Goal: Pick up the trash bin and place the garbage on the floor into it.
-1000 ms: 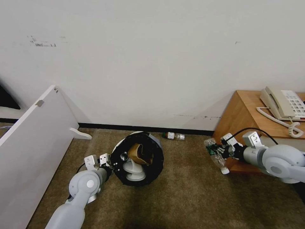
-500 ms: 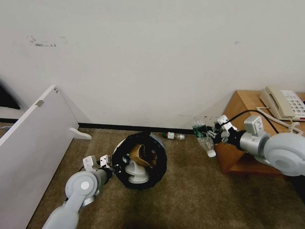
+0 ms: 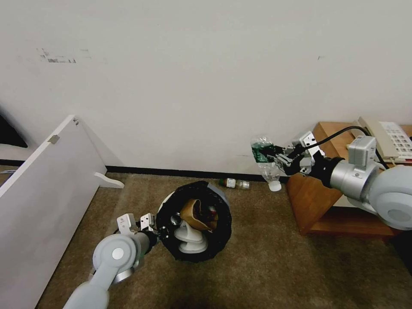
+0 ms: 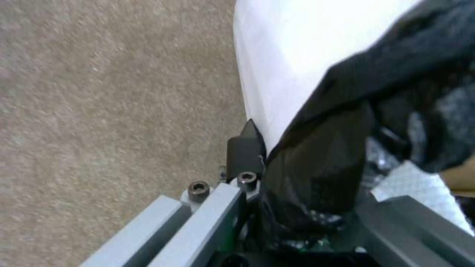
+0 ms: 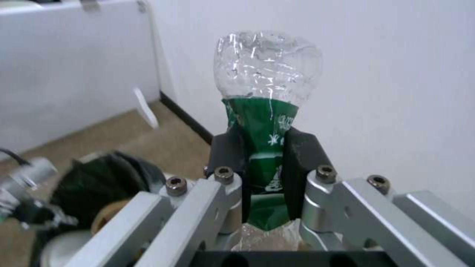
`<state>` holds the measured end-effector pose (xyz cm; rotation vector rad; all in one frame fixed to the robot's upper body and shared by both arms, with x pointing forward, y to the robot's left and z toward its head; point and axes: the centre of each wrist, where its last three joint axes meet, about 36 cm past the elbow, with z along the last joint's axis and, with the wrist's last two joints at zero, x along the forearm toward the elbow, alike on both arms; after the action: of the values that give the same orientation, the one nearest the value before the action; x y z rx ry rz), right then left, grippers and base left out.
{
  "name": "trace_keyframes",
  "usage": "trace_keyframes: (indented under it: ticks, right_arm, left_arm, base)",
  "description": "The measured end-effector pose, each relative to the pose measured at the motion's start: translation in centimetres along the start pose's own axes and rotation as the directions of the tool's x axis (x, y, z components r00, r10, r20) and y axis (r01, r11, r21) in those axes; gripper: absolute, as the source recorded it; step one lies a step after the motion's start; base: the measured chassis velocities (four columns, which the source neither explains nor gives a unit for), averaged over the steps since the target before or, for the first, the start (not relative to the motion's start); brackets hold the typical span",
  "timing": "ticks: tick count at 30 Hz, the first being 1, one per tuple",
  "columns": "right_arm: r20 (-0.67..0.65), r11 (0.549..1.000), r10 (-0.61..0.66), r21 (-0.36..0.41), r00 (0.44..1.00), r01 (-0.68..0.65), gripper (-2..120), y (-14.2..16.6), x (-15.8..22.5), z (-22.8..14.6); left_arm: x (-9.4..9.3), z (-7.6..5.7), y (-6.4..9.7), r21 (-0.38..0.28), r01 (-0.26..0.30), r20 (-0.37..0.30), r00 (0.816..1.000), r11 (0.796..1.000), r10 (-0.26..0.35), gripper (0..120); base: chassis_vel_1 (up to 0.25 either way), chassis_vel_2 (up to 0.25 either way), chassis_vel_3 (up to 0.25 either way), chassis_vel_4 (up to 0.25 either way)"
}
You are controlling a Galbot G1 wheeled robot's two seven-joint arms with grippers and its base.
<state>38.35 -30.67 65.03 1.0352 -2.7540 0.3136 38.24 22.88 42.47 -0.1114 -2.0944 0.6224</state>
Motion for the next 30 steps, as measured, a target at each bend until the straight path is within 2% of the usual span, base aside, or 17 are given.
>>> trace_keyframes:
  ticks: [5, 8, 18, 22, 30]
  right_arm:
    - [0.080, 0.997, -0.080, 0.016, 0.994, 0.079, 12, 0.4, 0.0, -0.4]
    - [0.117, 0.983, -0.181, 0.054, 0.976, 0.176, 12, 0.5, -0.2, -0.4]
    - [0.101, 0.949, -0.306, 0.106, 0.947, 0.296, 12, 1.1, -0.8, 0.2]
    - [0.069, 0.928, -0.359, 0.133, 0.931, 0.348, 12, 1.5, -1.3, 1.2]
    - [0.035, 0.898, -0.416, 0.172, 0.909, 0.405, 12, 1.6, -2.1, 2.0]
  left_arm:
    - [-0.3, 0.1, -0.7, 0.027, -0.016, -0.029, 0.999, 0.999, 0.017, 0]
    - [-0.5, 0.0, -1.3, 0.053, -0.036, -0.052, 0.998, 0.998, 0.039, 0]
    - [-0.8, 0.3, -2.6, 0.085, -0.062, -0.095, 0.993, 0.994, 0.070, 0]
    - [-1.1, 0.4, -4.2, 0.099, -0.093, -0.113, 0.988, 0.991, 0.104, 0]
    - [-1.7, 0.9, -5.6, 0.118, -0.114, -0.137, 0.982, 0.987, 0.130, 0]
  base:
    - [0.000, 0.000, 0.000, 0.000]
    - [0.000, 0.000, 0.000, 0.000]
    - [0.000, 0.000, 0.000, 0.000]
    - [0.000, 0.000, 0.000, 0.000]
    - [0.000, 0.000, 0.000, 0.000]
